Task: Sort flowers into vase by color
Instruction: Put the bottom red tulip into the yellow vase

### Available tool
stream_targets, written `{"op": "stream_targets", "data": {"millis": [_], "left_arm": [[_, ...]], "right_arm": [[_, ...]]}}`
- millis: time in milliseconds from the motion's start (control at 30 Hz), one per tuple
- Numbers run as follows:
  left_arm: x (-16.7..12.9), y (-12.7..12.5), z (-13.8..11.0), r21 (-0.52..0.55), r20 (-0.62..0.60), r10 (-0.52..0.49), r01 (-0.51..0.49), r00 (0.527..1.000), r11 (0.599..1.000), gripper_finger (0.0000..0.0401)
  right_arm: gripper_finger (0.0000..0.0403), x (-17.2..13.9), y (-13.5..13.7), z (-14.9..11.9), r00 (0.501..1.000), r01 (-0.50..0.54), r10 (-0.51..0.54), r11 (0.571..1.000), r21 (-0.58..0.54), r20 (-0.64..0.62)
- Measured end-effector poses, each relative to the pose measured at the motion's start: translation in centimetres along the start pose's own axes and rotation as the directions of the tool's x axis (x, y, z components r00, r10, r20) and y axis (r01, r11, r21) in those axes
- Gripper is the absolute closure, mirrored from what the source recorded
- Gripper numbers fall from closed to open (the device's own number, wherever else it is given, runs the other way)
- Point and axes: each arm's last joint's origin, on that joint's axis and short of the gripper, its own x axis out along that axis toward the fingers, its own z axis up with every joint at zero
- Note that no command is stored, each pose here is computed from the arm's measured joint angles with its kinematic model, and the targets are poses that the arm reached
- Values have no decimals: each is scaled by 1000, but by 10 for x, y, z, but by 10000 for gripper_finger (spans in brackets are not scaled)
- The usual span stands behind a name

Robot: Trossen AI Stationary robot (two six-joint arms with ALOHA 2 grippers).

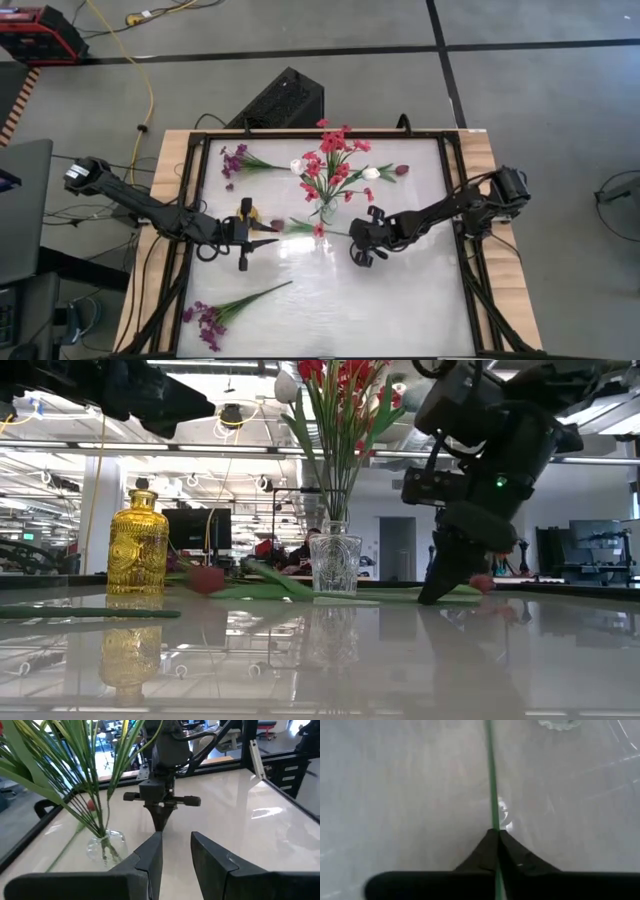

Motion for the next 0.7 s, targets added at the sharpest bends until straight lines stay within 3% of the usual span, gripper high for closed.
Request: {"op": "stream_targets", "data": {"millis": [400, 600, 700], "left_arm": [[-1, -7, 2, -124, 24, -179, 181, 984, 976, 310], [-5, -15, 2, -126, 25, -220, 222, 975, 967, 310], [-6, -17, 2, -98, 26, -224, 225, 974, 969, 310]], "right_arm": [[386, -31, 37, -4, 990, -123, 127, 990, -70, 60], [383, -50, 62, -20, 971, -6, 13, 1000, -29, 237], [384, -56, 73, -30, 944, 5, -6, 1000, 4, 330]]}}
